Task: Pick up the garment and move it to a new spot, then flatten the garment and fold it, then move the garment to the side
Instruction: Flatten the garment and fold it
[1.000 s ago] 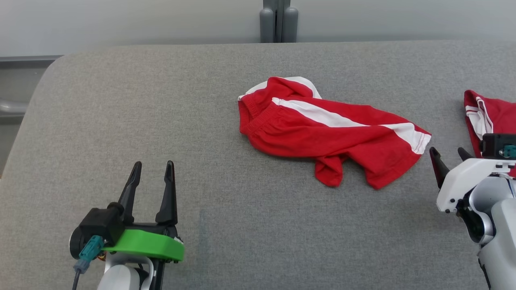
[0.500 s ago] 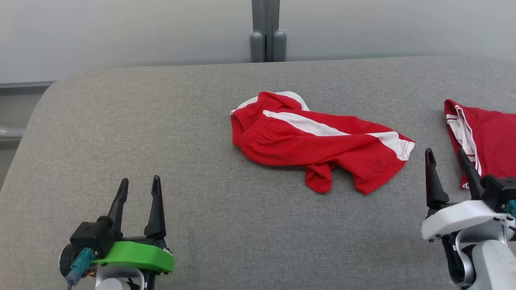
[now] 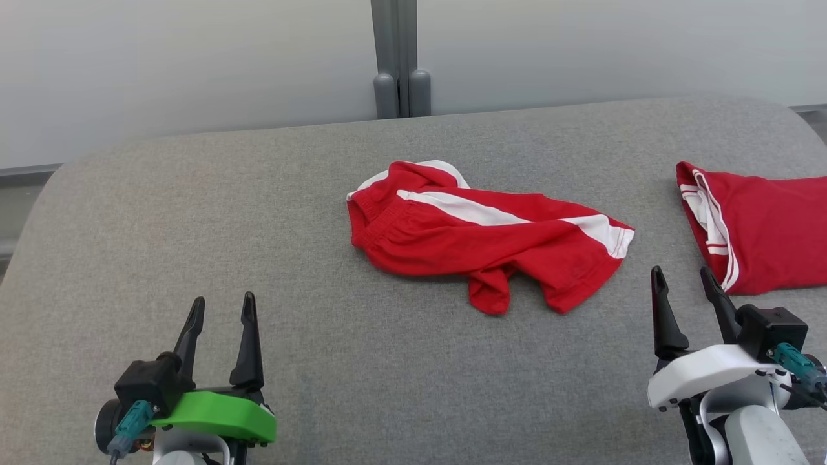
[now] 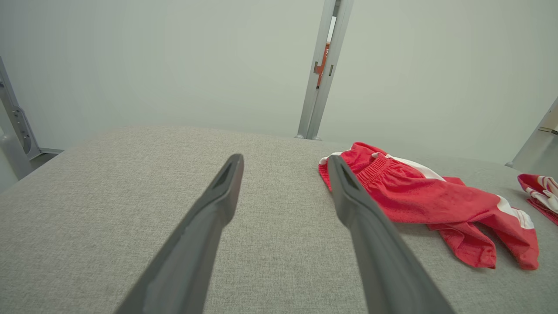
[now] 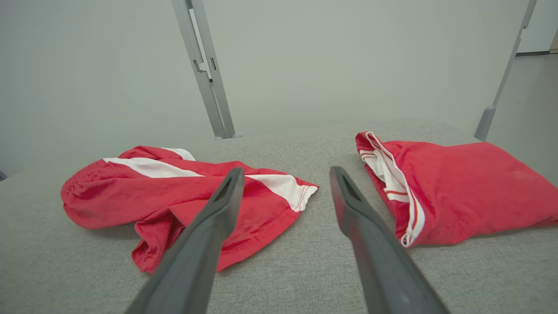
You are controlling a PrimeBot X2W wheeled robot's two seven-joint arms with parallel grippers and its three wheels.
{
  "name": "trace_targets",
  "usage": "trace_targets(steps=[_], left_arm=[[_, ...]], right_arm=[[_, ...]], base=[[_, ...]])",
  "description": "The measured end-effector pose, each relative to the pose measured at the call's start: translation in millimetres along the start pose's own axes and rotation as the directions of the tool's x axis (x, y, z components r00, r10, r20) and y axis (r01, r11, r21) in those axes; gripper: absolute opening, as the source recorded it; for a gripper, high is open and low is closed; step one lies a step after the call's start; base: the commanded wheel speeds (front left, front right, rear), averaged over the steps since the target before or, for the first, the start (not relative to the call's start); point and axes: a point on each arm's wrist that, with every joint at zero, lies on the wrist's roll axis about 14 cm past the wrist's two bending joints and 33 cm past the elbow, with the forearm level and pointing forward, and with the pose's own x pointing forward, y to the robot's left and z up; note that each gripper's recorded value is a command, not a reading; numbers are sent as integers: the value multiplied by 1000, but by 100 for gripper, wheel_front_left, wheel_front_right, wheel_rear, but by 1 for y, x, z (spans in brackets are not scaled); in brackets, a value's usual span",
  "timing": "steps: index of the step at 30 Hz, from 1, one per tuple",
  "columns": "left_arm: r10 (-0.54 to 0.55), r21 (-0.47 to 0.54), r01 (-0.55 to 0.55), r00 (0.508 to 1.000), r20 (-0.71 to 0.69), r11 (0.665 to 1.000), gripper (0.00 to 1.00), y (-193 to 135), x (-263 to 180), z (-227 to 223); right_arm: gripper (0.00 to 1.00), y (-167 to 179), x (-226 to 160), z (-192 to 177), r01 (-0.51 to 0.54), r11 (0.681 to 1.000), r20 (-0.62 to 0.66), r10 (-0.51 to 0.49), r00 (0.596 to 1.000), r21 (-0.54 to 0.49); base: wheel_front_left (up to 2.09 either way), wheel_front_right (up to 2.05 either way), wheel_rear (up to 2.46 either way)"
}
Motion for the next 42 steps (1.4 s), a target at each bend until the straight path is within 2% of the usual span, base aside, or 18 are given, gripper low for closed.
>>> trace_targets(steps=[9,14,17,19,21,25,29,32,35,42], left_arm=[[-16,3,16,1000,-4,1000,100,-4,0,-1],[-43,-8,43,998,-35,999,100,-12,12,-11],[-104,-19,102,988,-111,995,100,-31,34,-22],[-147,-24,145,974,-175,989,100,-45,54,-26],[-182,-25,181,955,-233,983,100,-57,72,-29],[-194,-44,193,891,-411,980,100,-72,101,-47],[-204,-83,191,810,-549,978,100,-91,122,-62],[-207,-95,191,743,-637,977,100,-103,130,-77],[-209,-102,194,689,-694,976,100,-114,135,-89],[-204,-98,205,602,-772,974,100,-135,145,-106]], right_arm=[[100,4,2,0,-9,1000,-3,10,1000,5],[100,-1,13,-20,13,999,-139,-8,990,35],[100,-11,23,-35,49,997,-273,-32,961,54],[100,-20,25,-54,83,995,-414,-50,909,61],[100,-27,35,-55,94,995,-463,-66,884,39],[100,-30,67,-40,102,994,-495,-74,866,31],[100,-28,83,-52,108,993,-580,-64,812,41],[100,-30,95,-56,113,993,-605,-69,793,35],[100,-32,103,-63,131,988,-620,-55,782,78],[100,-40,102,-85,179,975,-671,-45,740,132]], base=[[0,0,0],[0,0,0],[0,0,0],[0,0,0],[0,0,0],[0,0,0],[0,0,0],[0,0,0],[0,0,0],[0,0,0]])
